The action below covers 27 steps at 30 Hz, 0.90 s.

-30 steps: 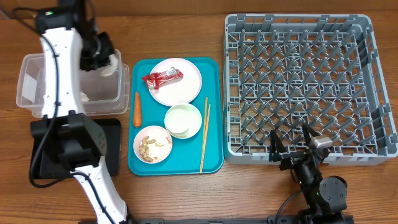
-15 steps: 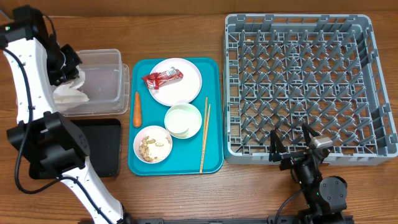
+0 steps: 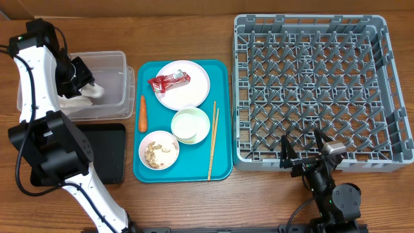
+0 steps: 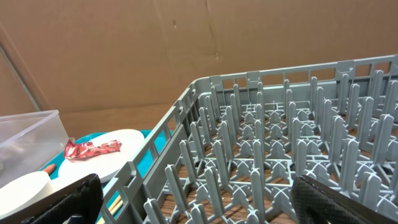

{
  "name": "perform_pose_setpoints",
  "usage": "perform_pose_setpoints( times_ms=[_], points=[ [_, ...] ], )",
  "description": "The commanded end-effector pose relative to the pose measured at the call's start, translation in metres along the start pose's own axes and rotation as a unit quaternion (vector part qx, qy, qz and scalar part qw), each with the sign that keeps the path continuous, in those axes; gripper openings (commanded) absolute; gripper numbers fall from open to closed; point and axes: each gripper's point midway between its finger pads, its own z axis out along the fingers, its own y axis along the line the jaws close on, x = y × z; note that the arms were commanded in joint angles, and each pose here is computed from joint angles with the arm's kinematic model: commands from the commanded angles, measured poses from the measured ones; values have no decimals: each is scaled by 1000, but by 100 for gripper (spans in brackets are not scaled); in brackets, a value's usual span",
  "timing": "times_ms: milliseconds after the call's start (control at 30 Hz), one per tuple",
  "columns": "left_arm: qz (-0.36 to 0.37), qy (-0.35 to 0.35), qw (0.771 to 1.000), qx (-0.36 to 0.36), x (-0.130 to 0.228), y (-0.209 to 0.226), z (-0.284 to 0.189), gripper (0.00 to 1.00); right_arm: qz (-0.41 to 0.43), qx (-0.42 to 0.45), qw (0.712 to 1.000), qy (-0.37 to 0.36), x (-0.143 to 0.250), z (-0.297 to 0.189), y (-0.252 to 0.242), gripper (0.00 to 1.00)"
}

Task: Sort waste into correct bins and load items into the dishwasher
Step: 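Carry the tissue to the clear bin and release it, then move the left gripper back to the plate over the red wrapper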

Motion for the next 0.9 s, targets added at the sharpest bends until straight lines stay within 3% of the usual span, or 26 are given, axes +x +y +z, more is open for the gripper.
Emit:
perform_pose_setpoints(
  times_ms=[0, 133, 233, 267, 533, 633, 867],
  points=[
    [3, 10, 1000, 22, 4, -8, 0, 53, -2, -2, 1000, -3, 1, 0, 0, 100],
    [14, 16, 998, 65, 6, -24, -5, 58, -2, -2, 1000, -4, 1, 0, 0, 100],
    [34, 18, 994, 102, 7, -37, -17, 76, -2, -2, 1000, -3, 1, 0, 0, 100],
    [40, 18, 993, 110, 8, -41, -22, 78, -2, -2, 1000, -3, 1, 0, 0, 100],
    [78, 7, 990, 120, 18, -74, -54, 83, -2, -2, 1000, -3, 1, 0, 0, 100],
    [103, 8, 987, 123, 28, -95, -56, 100, -2, -2, 1000, -3, 1, 0, 0, 100],
    [168, 15, 977, 130, 60, -146, -52, 100, -2, -2, 1000, -3, 1, 0, 0, 100]
  ],
)
